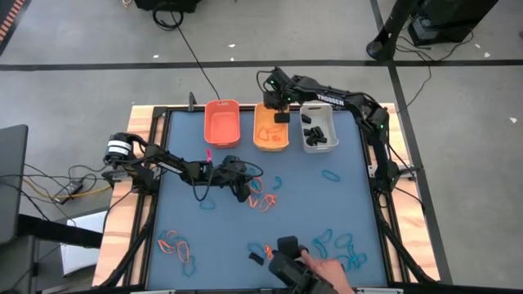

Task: Sort rubber bands into baskets
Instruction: Adjust the yellow bin, then put the orange rubber band into the yellow bin

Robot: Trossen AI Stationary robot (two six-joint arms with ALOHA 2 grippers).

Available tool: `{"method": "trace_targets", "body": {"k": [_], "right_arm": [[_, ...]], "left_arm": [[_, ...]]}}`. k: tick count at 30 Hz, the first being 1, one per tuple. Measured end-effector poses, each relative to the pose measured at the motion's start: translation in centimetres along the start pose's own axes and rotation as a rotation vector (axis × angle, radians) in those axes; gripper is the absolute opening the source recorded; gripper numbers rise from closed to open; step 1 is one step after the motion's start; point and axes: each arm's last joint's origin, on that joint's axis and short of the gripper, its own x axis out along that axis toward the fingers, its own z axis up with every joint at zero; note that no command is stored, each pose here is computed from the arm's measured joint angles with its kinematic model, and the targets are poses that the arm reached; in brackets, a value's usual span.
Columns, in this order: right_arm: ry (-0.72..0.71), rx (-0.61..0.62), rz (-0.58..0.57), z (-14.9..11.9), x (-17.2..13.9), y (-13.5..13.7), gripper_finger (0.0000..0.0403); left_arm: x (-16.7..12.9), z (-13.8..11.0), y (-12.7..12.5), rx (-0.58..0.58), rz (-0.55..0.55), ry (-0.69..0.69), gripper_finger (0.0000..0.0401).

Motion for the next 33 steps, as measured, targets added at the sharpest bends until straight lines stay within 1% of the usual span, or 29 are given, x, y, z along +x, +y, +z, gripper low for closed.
{"method": "trace_targets", "body": {"k": [5,8,9,10,12,14,16,19,22,25,28,33], "right_arm": [[-0.026,0.017,-0.044,0.4,-1.4,-0.4,0.0137],[-0.042,0.121,-0.037,0.6,-2.6,-0.4,0.0167],[-0.060,0.167,0.003,0.6,-3.2,-0.3,0.0174],[-0.088,0.215,0.068,0.6,-3.8,-0.1,0.0178],[-0.166,0.286,0.240,0.7,-5.0,0.5,0.0179],[-0.208,0.320,0.382,0.8,-5.7,1.9,0.0174],[-0.217,0.315,0.436,1.2,-6.3,3.7,0.0166],[-0.212,0.276,0.416,1.9,-7.4,6.5,0.0154],[-0.203,0.219,0.405,2.2,-8.0,9.8,0.0145],[-0.234,0.187,0.399,2.3,-8.3,12.9,0.0139],[-0.291,0.198,0.404,2.1,-8.4,15.4,0.0135],[-0.329,0.256,0.445,1.2,-7.5,19.5,0.0133]], "left_arm": [[0.0,0.1,0.0,0.003,-0.004,-0.008,0.0014],[0.0,0.2,-0.1,0.008,-0.005,-0.019,0.0014],[-0.1,0.2,-0.2,0.013,-0.007,-0.021,0.0014],[-0.1,0.2,-0.3,0.019,-0.009,-0.026,0.0014],[-0.2,0.1,-0.6,0.041,-0.020,-0.027,0.0014],[-0.3,0.0,-0.9,0.053,-0.021,-0.033,0.0014],[-0.4,-0.1,-1.2,0.066,-0.019,-0.040,0.0014],[-0.6,-0.3,-1.6,0.089,-0.018,-0.043,0.0014],[-0.7,-0.5,-1.9,0.099,-0.004,-0.043,0.0014],[-0.8,-0.7,-2.0,0.106,0.025,-0.059,0.0014],[-1.0,-0.8,-2.4,0.136,0.058,-0.083,0.0014],[-1.4,-1.3,-3.3,0.158,0.077,-0.107,0.0014]]}}
